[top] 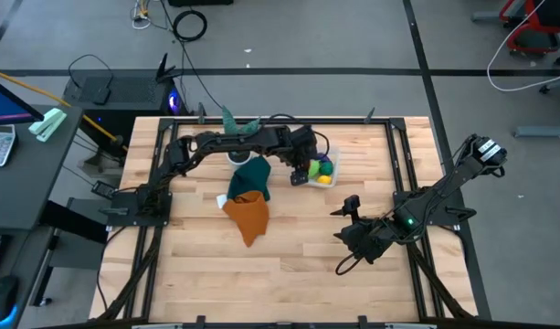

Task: Pick and placing Produce into tupperware
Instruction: Put the red tomato into the transparent bin

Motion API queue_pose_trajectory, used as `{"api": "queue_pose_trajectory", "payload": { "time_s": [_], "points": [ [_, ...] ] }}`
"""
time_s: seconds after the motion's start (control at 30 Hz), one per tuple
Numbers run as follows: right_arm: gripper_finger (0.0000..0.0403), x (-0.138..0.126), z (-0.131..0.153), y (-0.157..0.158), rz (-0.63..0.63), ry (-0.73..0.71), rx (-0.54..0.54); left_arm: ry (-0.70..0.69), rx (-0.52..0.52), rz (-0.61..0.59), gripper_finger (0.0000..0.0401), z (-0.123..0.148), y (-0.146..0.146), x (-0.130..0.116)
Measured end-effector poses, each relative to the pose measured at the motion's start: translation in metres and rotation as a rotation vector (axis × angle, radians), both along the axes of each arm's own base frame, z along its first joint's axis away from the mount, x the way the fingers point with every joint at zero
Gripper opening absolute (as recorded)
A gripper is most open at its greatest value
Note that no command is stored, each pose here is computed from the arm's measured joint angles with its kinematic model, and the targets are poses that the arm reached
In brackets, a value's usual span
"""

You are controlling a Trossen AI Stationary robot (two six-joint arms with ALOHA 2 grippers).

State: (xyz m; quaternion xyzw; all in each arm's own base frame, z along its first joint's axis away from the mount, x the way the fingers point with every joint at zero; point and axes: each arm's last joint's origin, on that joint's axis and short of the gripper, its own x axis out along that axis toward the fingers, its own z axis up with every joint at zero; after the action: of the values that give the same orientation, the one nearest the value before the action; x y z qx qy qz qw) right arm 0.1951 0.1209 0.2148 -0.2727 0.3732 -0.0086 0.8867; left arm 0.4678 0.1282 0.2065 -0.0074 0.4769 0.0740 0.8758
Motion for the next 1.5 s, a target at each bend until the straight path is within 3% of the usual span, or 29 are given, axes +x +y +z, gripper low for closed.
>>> {"api": "queue_pose_trajectory", "payload": {
  "time_s": [1.2, 1.5],
  "points": [
    [0.0286, 0.0, 0.0, 0.0, -0.015, -0.005, 0.016, 0.012, -0.026, 0.001, 0.0279, -0.005, 0.0, -0.002],
    [0.0286, 0.0, 0.0, 0.0, -0.015, -0.004, 0.016, 0.07, -0.051, -0.005, 0.0279, -0.021, -0.007, 0.0]
  ]
}}
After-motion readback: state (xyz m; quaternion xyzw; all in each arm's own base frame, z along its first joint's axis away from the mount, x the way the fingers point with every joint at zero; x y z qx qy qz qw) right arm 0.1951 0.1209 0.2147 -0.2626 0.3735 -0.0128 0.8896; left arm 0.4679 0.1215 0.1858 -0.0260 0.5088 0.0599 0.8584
